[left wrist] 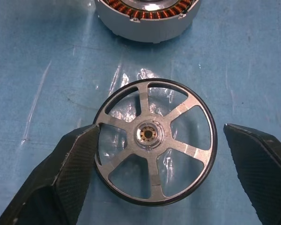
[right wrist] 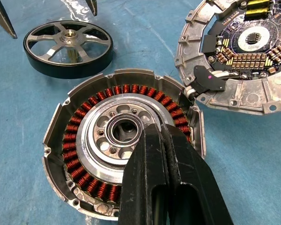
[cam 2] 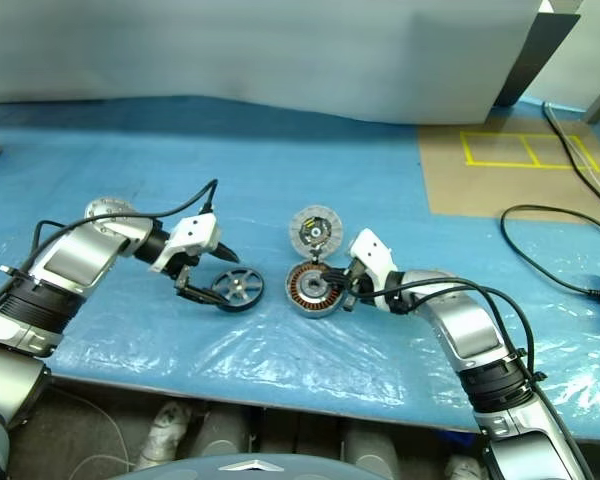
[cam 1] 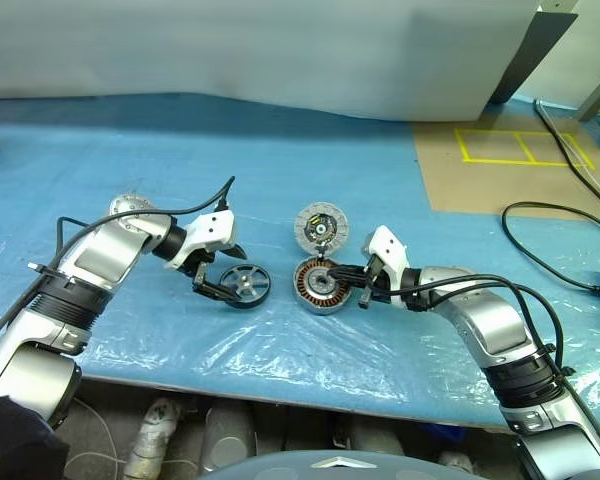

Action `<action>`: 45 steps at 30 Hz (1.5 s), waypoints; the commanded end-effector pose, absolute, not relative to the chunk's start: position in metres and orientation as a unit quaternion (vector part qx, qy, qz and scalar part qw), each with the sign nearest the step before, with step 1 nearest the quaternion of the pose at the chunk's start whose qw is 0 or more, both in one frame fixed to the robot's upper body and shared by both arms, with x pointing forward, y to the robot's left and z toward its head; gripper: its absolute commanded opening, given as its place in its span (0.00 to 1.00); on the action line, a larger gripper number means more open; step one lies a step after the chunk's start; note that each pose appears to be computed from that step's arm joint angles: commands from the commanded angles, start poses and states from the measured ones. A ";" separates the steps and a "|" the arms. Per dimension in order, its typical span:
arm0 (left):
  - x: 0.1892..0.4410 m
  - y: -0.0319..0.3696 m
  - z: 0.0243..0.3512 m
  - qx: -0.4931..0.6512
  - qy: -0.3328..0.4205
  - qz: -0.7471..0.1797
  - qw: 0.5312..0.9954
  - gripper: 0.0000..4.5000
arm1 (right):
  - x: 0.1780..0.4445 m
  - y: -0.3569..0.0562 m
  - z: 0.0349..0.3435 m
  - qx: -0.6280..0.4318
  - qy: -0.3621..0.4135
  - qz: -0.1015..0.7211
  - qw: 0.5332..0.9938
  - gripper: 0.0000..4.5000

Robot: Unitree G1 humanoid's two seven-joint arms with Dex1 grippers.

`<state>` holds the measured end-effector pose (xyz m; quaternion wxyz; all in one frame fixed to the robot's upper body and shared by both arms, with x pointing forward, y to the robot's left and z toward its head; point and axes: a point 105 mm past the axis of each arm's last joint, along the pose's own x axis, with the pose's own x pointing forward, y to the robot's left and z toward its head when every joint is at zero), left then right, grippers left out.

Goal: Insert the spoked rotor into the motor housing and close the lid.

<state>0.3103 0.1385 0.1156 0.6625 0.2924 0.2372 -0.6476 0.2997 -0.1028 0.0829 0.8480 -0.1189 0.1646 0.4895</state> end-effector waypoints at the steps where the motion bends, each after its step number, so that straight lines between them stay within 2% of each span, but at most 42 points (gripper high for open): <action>1: 0.310 0.136 0.113 0.302 0.235 -0.647 0.660 1.00 | 0.300 -0.107 0.084 -0.122 0.163 0.481 0.853 0.00; 12: 0.310 0.132 0.097 0.283 0.248 -0.644 0.666 1.00 | 0.297 -0.110 0.079 -0.132 0.171 0.477 0.852 0.00; 23: 0.305 0.139 0.107 0.214 0.266 -0.670 0.659 1.00 | 0.297 -0.111 0.078 -0.140 0.171 0.474 0.852 0.00; 28: 0.309 0.144 0.098 0.220 0.282 -0.659 0.662 1.00 | 0.295 -0.111 0.075 -0.147 0.174 0.475 0.850 0.00; 31: 0.312 0.153 0.085 0.264 0.290 -0.645 0.656 1.00 | 0.295 -0.111 0.074 -0.152 0.175 0.475 0.849 0.00; 34: 0.319 0.150 0.081 0.260 0.286 -0.632 0.672 1.00 | 0.295 -0.112 0.073 -0.154 0.176 0.474 0.849 0.00; 40: 0.314 0.141 0.094 0.197 0.274 -0.657 0.674 1.00 | 0.294 -0.112 0.072 -0.159 0.177 0.476 0.846 0.00; 45: 0.311 0.144 0.096 0.198 0.266 -0.663 0.671 1.00 | 0.293 -0.112 0.071 -0.163 0.178 0.476 0.846 0.00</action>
